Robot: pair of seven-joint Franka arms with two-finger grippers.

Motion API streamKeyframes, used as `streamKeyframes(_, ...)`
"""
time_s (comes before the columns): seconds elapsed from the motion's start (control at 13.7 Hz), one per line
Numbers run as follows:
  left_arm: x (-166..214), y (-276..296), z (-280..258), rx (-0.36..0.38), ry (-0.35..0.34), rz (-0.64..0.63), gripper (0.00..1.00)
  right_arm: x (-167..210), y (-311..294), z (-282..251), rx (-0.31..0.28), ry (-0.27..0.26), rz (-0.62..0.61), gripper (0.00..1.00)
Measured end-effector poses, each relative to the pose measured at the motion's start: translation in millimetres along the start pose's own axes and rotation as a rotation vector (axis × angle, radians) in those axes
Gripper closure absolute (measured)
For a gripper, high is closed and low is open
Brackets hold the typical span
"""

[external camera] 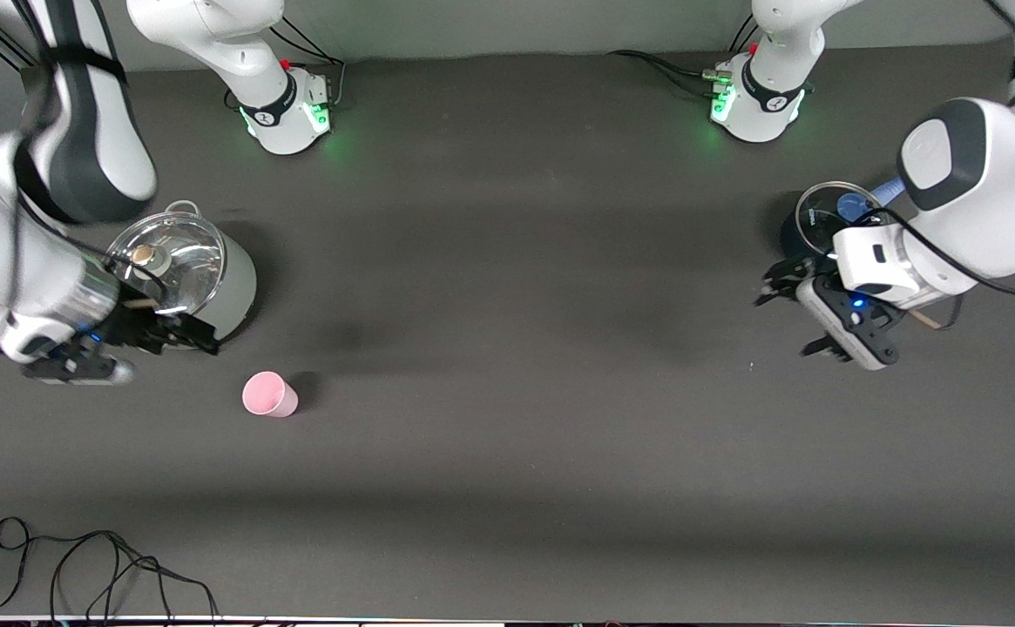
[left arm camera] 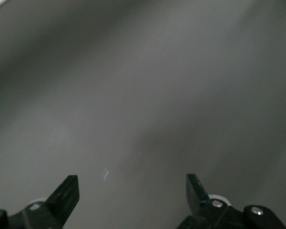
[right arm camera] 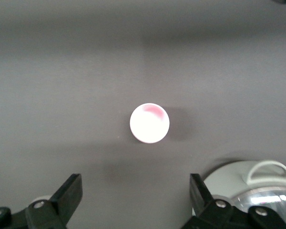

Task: Transfer pink cup from left to right arm

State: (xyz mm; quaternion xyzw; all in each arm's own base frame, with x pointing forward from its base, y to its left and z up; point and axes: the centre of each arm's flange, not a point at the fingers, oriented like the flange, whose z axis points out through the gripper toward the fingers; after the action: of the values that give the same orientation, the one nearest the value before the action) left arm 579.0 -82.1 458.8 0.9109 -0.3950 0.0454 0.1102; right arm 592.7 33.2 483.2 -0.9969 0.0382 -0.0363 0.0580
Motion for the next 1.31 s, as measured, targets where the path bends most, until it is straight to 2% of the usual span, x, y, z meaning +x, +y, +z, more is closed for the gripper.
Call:
streamKeyframes(0.07, -12.2, -1.7, -3.6, 0.009, -0.072, -0.024, 0.0, -8.1, -1.1, -21.5, 0.005, -0.004, -0.005, 0.0)
streamKeyframes(0.22, -31.6, 0.5, -12.8, 0.008, -0.171, -0.173, 0.0, -22.1, -2.9, -66.0, -0.015, -0.038, -0.026, 0.0)
streamKeyframes(0.44, -45.9, 11.4, -26.6, 0.042, -0.253, -0.491, 0.0, -32.9, -3.1, -133.1, -0.08, -0.072, -0.047, 0.0)
streamKeyframes(0.58, -47.9, 19.2, -41.5, 0.069, -0.269, -0.628, 0.0, -35.8, 0.8, -151.8, -0.092, -0.081, -0.04, 0.0)
streamKeyframes(0.8, -46.3, 25.1, -81.1, 0.106, -0.254, -0.765, 0.0, -32.0, 13.3, -147.4, -0.095, -0.091, -0.017, 0.0)
streamKeyframes(1.02, -39.1, 28.7, -117.5, 0.13, -0.219, -0.806, 0.0, -30.3, 13.7, -143.3, -0.097, -0.099, -0.016, 0.0)
streamKeyframes(1.31, -34.5, 17.6, -121.8, 0.123, -0.202, -0.811, 0.0, -30.7, 9.3, -141.9, -0.098, -0.103, -0.024, 0.0)
